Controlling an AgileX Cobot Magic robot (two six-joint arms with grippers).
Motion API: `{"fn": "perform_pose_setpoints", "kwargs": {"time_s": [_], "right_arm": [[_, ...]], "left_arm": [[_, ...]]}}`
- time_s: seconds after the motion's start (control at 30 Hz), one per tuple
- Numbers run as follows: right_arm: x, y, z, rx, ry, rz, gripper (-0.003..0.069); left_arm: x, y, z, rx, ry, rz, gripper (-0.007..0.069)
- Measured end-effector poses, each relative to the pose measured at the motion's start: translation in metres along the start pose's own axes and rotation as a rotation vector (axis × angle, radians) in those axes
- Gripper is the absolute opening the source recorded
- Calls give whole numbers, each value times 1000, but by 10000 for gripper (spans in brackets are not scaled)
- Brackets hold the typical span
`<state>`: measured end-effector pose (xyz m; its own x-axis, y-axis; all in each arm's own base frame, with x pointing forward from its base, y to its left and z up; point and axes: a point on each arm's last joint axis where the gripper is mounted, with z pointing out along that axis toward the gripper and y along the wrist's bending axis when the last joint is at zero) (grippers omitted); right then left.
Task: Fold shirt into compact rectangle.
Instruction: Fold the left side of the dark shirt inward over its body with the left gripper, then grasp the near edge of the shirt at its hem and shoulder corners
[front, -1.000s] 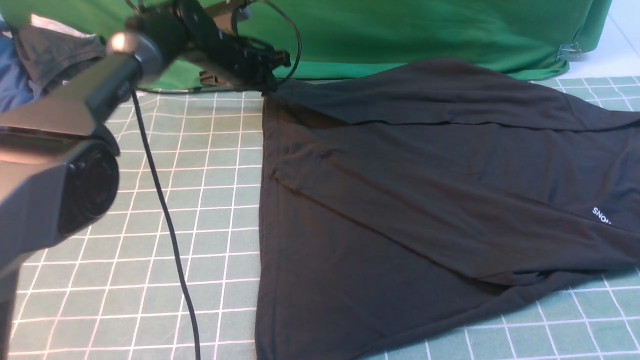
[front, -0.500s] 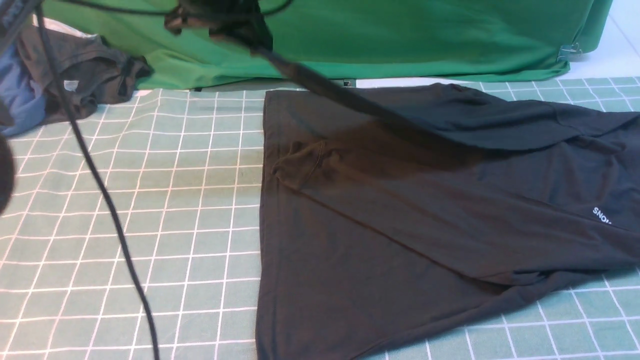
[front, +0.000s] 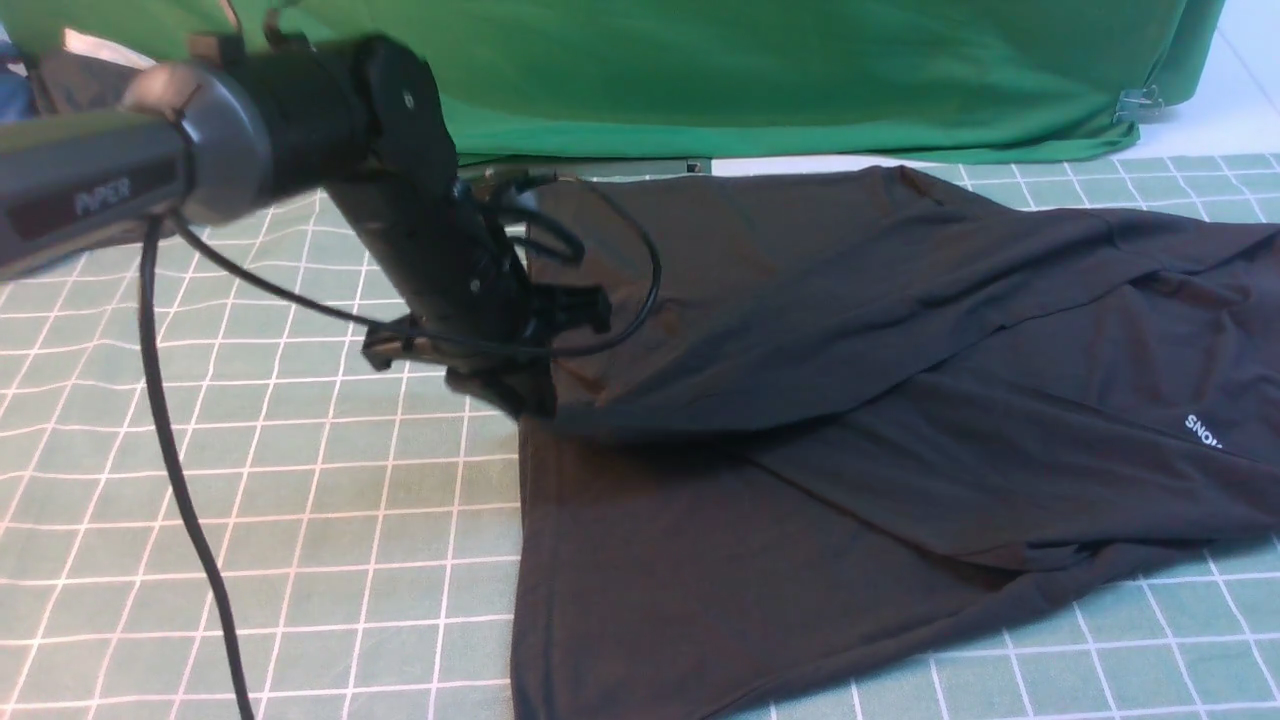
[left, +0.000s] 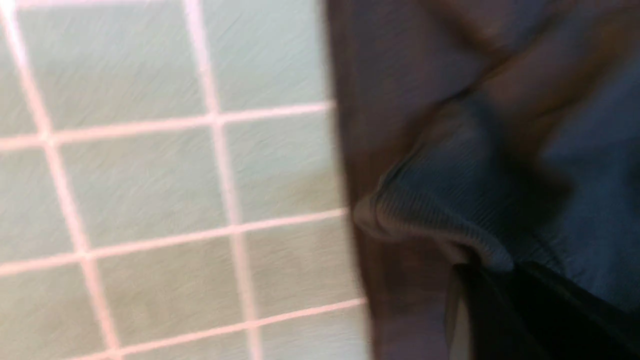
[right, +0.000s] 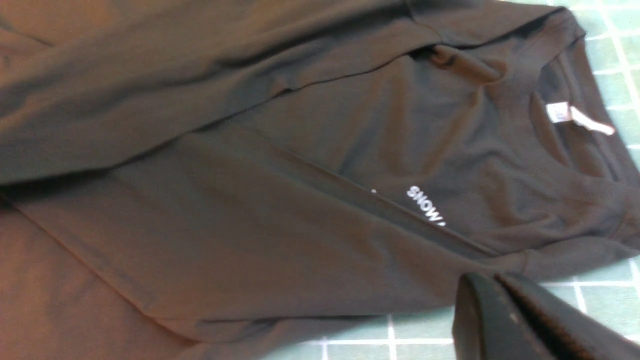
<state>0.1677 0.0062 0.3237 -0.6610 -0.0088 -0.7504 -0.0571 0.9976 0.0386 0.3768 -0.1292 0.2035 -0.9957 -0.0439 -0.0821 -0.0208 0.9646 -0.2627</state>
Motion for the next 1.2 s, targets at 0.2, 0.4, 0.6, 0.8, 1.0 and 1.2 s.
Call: {"fn": "perform_pose_setpoints", "kwargs": {"time_s": [0.2, 0.4, 0.6, 0.8, 1.0, 1.2], "right_arm": [[0, 1, 0, -10, -1, 10, 22], [0, 1, 0, -12, -1, -5, 26], [0, 1, 0, -14, -1, -6, 29], [0, 1, 0, -15, -2, -6, 29], [0, 1, 0, -15, -2, -6, 29], [0, 1, 0, -16, -3, -5, 29]], "left_arm": [[12, 9, -1, -96, 127, -5, 260], [25, 5, -33, -80, 99, 19, 492], [87, -8, -30, -71, 175, 31, 540], [138, -21, 29, -116, 173, 58, 519], [140, -24, 52, -130, 174, 44, 459], [141, -26, 55, -92, 218, 65, 277]]}}
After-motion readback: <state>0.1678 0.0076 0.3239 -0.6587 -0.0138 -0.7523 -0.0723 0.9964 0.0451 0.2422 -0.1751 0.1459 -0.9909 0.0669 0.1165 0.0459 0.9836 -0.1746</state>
